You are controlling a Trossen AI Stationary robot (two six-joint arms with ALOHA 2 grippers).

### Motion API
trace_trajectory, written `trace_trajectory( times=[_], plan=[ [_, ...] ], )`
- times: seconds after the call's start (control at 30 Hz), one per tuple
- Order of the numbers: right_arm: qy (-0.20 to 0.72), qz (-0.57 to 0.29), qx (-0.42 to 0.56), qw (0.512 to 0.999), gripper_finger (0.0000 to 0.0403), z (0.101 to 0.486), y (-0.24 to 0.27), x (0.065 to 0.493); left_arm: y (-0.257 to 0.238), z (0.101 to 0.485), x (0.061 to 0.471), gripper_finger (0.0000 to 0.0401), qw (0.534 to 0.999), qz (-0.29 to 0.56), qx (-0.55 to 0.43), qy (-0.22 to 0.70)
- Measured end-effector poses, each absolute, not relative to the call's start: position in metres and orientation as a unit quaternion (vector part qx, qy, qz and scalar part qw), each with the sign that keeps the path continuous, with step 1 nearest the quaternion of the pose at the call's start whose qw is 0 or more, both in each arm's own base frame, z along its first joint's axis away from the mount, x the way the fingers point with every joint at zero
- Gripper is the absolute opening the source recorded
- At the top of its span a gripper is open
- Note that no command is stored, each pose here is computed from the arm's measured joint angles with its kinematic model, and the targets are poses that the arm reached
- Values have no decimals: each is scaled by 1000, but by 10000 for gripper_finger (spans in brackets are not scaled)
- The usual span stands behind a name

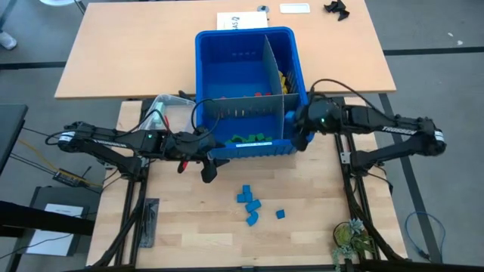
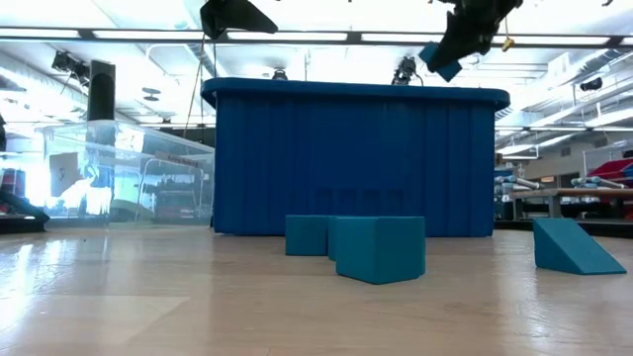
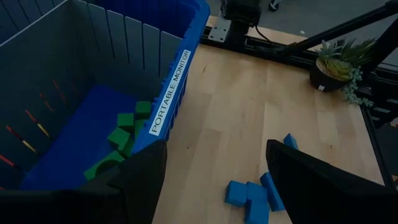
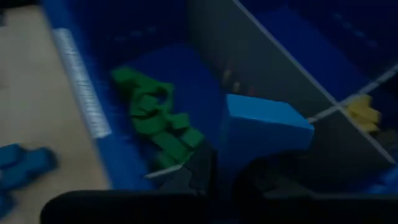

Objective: Sort blocks
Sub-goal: Put the blue block into the blue bin

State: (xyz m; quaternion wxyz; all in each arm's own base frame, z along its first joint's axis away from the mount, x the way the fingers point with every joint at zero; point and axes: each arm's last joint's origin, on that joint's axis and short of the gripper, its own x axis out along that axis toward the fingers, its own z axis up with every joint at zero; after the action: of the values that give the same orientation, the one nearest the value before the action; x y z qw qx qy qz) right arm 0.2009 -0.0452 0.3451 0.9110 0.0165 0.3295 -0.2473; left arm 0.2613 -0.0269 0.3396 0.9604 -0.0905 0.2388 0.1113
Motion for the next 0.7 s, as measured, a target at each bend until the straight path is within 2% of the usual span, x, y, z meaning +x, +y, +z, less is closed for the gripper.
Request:
trace_trajectory(
  times=[0.3, 0.7],
  plan=[
    [355, -293, 3, 888, 34, 343, -71, 191, -27, 340, 261, 285, 960, 111, -91, 239],
    [378, -296, 1, 878, 33, 333, -75, 189, -26, 340, 261, 285, 960, 119, -88, 237]
  ],
)
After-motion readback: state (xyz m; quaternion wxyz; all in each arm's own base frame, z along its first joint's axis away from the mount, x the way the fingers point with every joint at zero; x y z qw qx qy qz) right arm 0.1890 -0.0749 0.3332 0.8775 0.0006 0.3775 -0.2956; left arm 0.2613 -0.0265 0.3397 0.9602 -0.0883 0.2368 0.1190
